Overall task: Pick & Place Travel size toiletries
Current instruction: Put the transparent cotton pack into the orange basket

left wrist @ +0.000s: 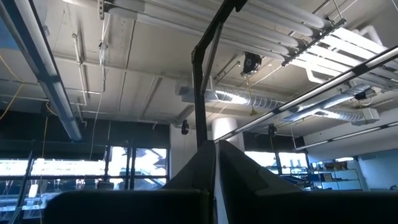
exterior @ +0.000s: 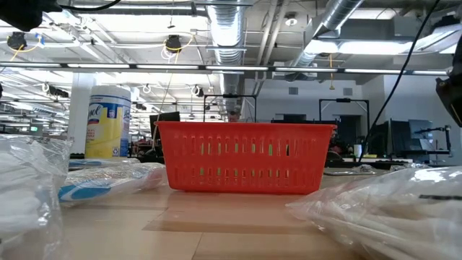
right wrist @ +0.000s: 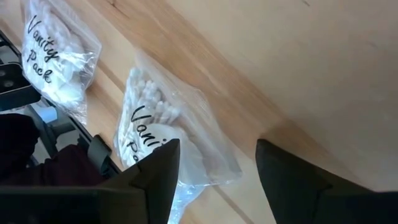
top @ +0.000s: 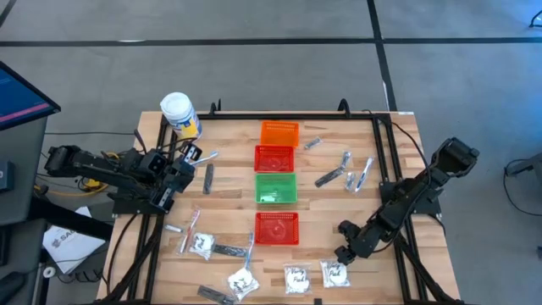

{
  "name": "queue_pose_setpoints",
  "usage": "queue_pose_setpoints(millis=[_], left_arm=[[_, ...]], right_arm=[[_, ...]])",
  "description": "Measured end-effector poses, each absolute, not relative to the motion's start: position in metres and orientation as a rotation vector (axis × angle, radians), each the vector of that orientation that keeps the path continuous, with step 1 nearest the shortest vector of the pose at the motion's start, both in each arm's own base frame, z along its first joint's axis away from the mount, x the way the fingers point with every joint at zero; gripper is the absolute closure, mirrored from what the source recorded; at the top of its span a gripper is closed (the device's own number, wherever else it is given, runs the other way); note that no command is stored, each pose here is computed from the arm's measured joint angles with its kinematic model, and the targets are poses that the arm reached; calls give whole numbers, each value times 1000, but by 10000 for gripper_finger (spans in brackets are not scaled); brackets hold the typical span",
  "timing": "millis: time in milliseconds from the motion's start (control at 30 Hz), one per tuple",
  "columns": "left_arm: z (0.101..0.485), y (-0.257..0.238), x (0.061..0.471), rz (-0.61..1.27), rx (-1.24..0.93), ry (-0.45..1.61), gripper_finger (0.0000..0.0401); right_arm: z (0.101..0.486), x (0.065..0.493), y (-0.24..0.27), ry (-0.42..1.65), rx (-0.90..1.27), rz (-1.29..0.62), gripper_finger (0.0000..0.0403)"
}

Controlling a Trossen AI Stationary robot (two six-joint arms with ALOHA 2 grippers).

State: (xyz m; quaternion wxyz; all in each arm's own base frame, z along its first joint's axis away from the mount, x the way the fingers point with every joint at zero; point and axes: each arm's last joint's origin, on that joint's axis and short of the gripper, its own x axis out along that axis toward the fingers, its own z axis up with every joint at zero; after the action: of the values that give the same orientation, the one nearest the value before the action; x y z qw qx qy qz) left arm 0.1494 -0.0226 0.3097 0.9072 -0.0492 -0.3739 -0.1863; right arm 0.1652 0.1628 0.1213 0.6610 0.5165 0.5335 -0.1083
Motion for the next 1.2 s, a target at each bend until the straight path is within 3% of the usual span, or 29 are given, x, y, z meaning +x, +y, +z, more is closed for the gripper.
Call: queue_pose_setpoints(millis=[267,667,900,1200], left_arm=[[310,-23,149,-385,-101,-772,388],[310,-23,149,-385,-101,-771,388],[308,-23,152,-384,-103,-757,388],[308,-23,152,-365,-56,-767,388]], right_arm=[[120,164,162,1213,1122,-223,260],[117,161,158,1235,1030,-240,395],[122,156,152,1231,1009,-277,400],[167,145,137,993,1076,-221,401]])
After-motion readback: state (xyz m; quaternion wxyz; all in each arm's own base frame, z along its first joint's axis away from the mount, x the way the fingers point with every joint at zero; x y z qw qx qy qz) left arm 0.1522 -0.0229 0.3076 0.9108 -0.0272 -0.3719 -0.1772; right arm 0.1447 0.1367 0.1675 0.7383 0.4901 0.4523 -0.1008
